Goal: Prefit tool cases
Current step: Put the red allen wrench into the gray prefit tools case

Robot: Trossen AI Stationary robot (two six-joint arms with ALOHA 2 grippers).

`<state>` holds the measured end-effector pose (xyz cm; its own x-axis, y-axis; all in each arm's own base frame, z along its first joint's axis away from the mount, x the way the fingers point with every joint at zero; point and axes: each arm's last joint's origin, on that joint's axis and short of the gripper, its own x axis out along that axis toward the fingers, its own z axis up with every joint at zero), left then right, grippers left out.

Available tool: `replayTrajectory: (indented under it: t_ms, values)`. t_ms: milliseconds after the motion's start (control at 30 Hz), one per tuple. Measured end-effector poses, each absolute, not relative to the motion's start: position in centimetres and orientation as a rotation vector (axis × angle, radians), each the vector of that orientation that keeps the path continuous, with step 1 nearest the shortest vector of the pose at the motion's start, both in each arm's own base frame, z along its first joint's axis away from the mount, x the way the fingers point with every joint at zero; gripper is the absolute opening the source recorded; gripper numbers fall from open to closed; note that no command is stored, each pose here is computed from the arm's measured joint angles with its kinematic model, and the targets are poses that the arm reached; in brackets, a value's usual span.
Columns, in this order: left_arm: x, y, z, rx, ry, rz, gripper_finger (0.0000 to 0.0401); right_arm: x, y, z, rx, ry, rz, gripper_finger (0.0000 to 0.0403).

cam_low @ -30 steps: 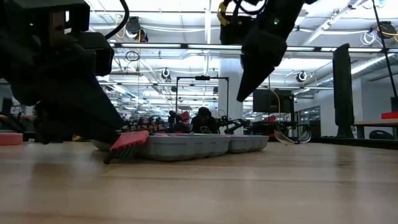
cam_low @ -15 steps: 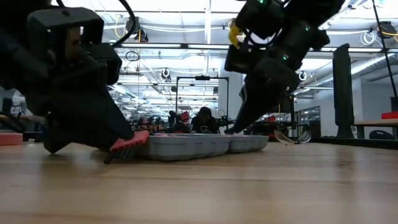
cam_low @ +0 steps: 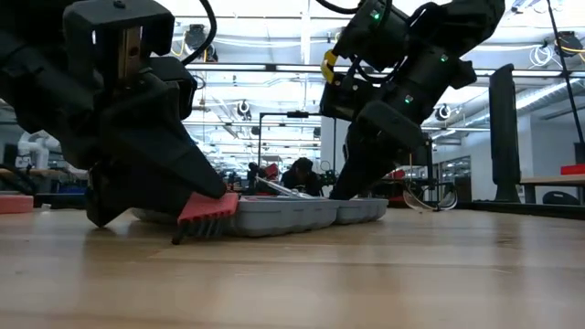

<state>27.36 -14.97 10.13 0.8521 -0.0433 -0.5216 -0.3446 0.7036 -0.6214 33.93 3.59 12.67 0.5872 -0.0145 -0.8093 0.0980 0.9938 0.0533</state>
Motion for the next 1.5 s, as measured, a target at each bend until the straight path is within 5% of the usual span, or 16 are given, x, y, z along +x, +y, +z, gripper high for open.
replayTrajectory:
  t_ms: [200, 433, 933, 1500]
  values:
    - [27.5, -15.0, 10.3, -0.802, 0.501, 0.188, 0.0116, 34.1, 3.6, 12.6, 0.101, 0.927, -0.067, 0.007]
    - [27.7, -15.1, 10.7, -0.82, 0.465, 0.178, 0.0023, 34.1, 3.6, 12.6, 0.112, 0.919, -0.071, 0.007]
    - [27.6, -15.2, 13.7, -0.865, 0.309, 0.153, 0.0022, 34.1, 3.8, 12.6, 0.172, 0.926, -0.062, 0.007]
    - [25.3, -15.7, 13.0, -1.004, 0.148, 0.518, 0.0021, 33.7, 6.0, 12.6, 0.448, 0.845, -0.351, 0.007]
